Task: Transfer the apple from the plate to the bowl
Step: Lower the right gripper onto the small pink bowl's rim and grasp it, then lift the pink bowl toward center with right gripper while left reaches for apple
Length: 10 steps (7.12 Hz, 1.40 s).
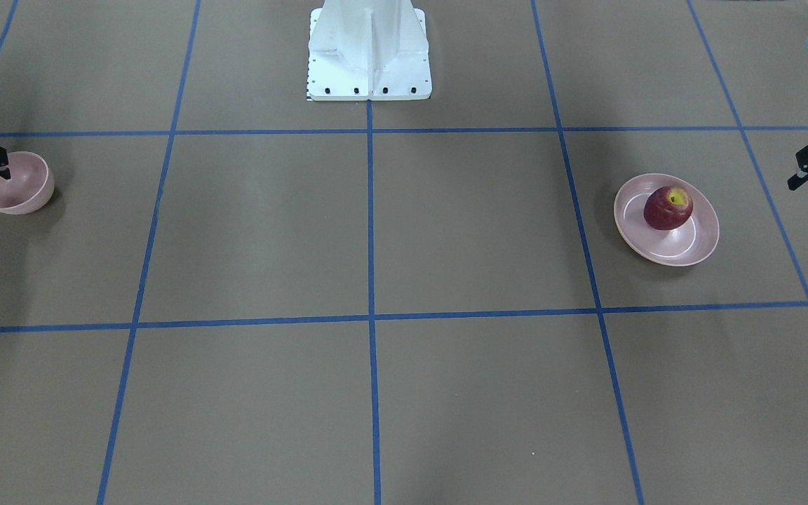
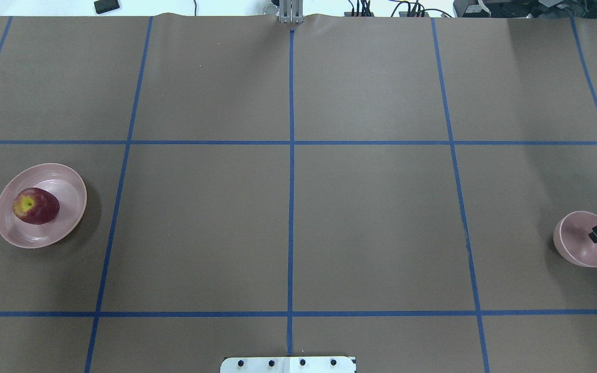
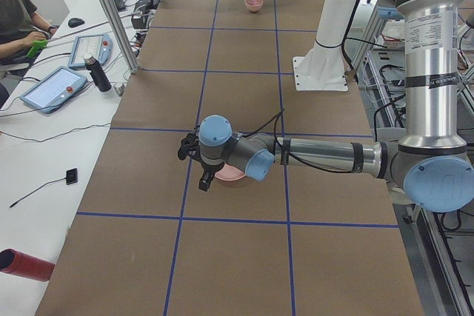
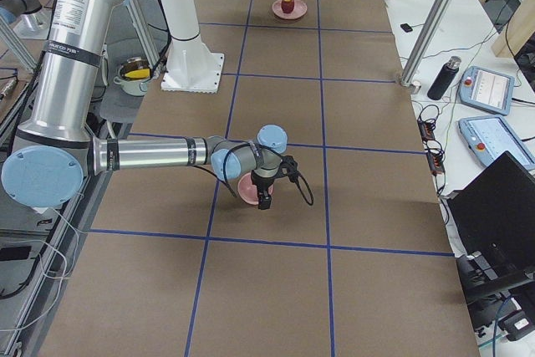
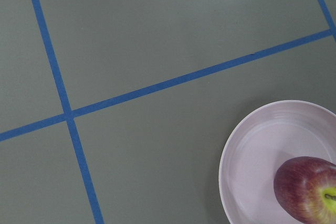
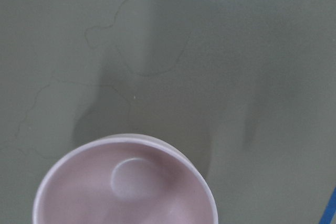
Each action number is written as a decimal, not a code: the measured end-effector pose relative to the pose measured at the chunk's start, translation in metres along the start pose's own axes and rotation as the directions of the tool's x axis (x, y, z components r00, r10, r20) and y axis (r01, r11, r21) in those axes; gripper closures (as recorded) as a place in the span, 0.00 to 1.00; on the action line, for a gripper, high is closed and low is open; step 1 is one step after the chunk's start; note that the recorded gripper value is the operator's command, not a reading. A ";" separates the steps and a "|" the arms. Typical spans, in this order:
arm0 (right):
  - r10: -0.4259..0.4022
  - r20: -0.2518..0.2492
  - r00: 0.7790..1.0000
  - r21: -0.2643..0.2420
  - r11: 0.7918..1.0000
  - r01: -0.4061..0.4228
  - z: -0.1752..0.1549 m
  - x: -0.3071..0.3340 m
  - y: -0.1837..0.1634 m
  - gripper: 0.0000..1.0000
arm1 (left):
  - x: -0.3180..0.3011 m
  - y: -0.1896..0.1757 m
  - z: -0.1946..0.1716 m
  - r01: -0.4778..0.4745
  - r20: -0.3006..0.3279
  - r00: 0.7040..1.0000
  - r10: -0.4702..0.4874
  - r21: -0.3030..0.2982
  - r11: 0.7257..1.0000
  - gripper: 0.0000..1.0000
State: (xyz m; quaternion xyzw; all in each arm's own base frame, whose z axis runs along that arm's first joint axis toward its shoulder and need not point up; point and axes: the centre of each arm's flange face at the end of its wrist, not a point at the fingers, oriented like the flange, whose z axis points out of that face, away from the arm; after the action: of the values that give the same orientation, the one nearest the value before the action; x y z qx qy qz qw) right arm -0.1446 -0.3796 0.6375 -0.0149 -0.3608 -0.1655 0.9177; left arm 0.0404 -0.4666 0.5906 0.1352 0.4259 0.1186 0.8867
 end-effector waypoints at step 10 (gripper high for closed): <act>0.057 0.161 0.985 0.100 0.992 -0.074 -0.060 -0.067 -0.084 1.00 | 0.006 -0.002 -0.007 -0.016 -0.009 1.000 0.016 0.020 1.000 0.01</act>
State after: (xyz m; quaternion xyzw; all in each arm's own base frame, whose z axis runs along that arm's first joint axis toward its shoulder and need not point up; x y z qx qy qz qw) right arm -0.1772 -0.4483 0.5410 0.0087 -0.4399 -0.1143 0.8907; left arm 0.0392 -0.4652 0.5814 0.1469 0.4298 0.1219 0.8825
